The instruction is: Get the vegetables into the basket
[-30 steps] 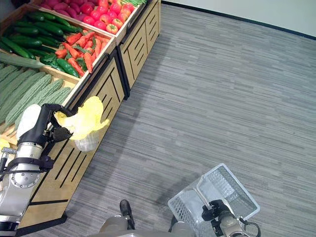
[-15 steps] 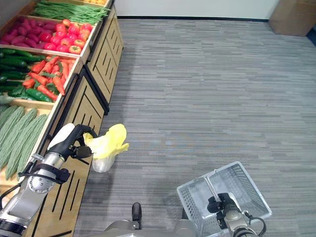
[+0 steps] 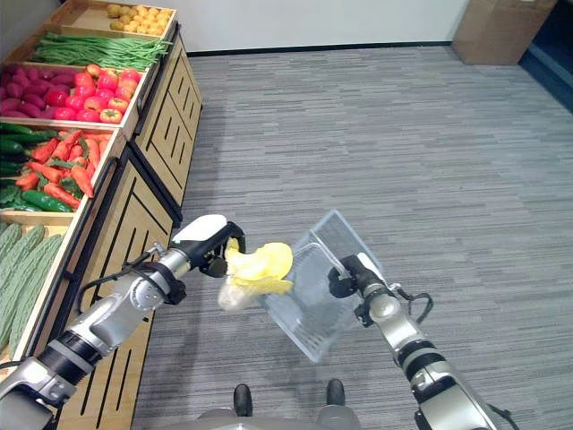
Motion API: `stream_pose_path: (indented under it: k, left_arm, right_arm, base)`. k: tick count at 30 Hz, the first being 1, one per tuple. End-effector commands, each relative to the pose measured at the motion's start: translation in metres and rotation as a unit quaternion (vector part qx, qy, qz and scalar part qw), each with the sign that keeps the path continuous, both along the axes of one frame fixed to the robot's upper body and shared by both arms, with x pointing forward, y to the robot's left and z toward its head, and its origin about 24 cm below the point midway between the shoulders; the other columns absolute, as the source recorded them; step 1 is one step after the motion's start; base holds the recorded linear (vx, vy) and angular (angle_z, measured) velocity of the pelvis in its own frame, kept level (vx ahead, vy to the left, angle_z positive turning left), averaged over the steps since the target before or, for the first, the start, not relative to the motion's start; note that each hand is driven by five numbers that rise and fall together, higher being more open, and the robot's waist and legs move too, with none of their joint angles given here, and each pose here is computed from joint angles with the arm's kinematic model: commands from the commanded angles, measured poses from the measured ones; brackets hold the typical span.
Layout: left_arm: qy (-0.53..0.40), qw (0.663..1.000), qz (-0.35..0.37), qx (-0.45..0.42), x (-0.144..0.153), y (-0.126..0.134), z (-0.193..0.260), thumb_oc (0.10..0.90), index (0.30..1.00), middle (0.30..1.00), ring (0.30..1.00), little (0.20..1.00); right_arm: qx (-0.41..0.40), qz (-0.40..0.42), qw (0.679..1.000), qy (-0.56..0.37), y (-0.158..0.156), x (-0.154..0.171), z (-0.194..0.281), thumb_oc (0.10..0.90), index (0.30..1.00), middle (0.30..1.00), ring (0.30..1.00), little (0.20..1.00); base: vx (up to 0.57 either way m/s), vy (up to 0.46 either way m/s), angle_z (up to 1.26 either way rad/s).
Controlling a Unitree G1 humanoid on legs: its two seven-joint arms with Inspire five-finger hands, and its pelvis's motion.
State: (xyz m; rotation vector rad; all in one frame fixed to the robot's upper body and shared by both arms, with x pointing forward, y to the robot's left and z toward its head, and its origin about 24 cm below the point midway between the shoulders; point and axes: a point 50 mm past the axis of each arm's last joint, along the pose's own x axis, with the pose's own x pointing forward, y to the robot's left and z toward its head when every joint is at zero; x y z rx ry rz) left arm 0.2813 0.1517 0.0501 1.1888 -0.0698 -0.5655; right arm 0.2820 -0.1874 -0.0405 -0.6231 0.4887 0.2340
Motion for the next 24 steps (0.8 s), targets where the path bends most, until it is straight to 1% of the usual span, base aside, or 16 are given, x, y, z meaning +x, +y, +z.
stream_pose_path:
  k: [1,2,7,9,12,13,16,17,19,20,22,24]
  left_arm:
    - [-0.067,0.998,-0.003,0.012,0.022,0.000,0.026,0.400,0.300,0.300,0.300,0.300]
    - [-0.053,0.998,-0.011,0.015,0.025,-0.011,0.017,0.400,0.300,0.300,0.300,0.300]
    - [0.021,0.999,-0.005,0.035,0.028,-0.040,-0.029,0.400,0.300,0.300,0.300,0.300]
    - [0.051,0.997,0.006,0.056,0.028,-0.047,-0.048,0.400,0.300,0.300,0.300,0.300]
    - [0.086,0.992,0.020,0.087,0.026,-0.054,-0.071,0.400,0.300,0.300,0.300,0.300]
    - [0.093,0.991,0.026,0.091,0.025,-0.056,-0.075,0.400,0.300,0.300,0.300,0.300]
    - [0.095,0.991,0.021,0.092,0.024,-0.061,-0.076,0.400,0.300,0.300,0.300,0.300]
    - [0.098,0.991,0.020,0.093,0.024,-0.064,-0.078,0.400,0.300,0.300,0.300,0.300]
    - [0.098,0.991,0.020,0.093,0.024,-0.064,-0.078,0.400,0.300,0.300,0.300,0.300]
    - [0.104,0.989,0.015,0.100,0.023,-0.068,-0.081,0.400,0.300,0.300,0.300,0.300]
    - [0.112,0.988,0.018,0.104,0.020,-0.067,-0.086,0.400,0.300,0.300,0.300,0.300]
    - [0.117,0.987,0.016,0.107,0.019,-0.069,-0.088,0.400,0.300,0.300,0.300,0.300]
  right_arm:
    - [0.014,0.023,0.992,-0.120,0.007,0.034,0.050,0.400,0.300,0.300,0.300,0.300]
    - [0.022,0.036,0.991,-0.130,0.018,0.037,0.054,0.400,0.300,0.300,0.300,0.300]
    - [0.051,0.091,0.979,-0.175,0.049,0.041,0.076,0.400,0.300,0.300,0.300,0.300]
    - [0.065,0.124,0.971,-0.195,0.061,0.038,0.087,0.400,0.300,0.300,0.300,0.300]
    - [0.090,0.174,0.961,-0.195,0.076,0.025,0.091,0.400,0.300,0.300,0.300,0.300]
    - [0.106,0.195,0.956,-0.189,0.082,0.017,0.091,0.400,0.300,0.300,0.300,0.300]
    - [0.119,0.220,0.951,-0.183,0.089,0.009,0.091,0.400,0.300,0.300,0.300,0.300]
    - [0.124,0.243,0.945,-0.181,0.095,0.005,0.093,0.400,0.300,0.300,0.300,0.300]
    - [0.124,0.243,0.945,-0.181,0.095,0.005,0.093,0.400,0.300,0.300,0.300,0.300]
    - [0.110,0.311,0.926,-0.187,0.110,-0.003,0.102,0.400,0.300,0.300,0.300,0.300]
    - [0.111,0.325,0.923,-0.176,0.113,-0.006,0.099,0.400,0.300,0.300,0.300,0.300]
    - [0.111,0.316,0.928,-0.162,0.111,-0.006,0.092,0.400,0.300,0.300,0.300,0.300]
  base:
    - [0.00,-0.034,-0.04]
    - [0.00,-0.041,-0.04]
    - [0.01,-0.053,-0.02]
    - [0.03,-0.062,-0.06]
    - [0.02,-0.056,-0.13]
    - [0.02,-0.061,-0.11]
    - [0.01,-0.031,-0.08]
    - [0.01,-0.013,-0.03]
    - [0.00,0.000,0.00]
    - [0.03,0.002,0.01]
    - [0.03,0.010,0.04]
    - [0.01,0.009,0.02]
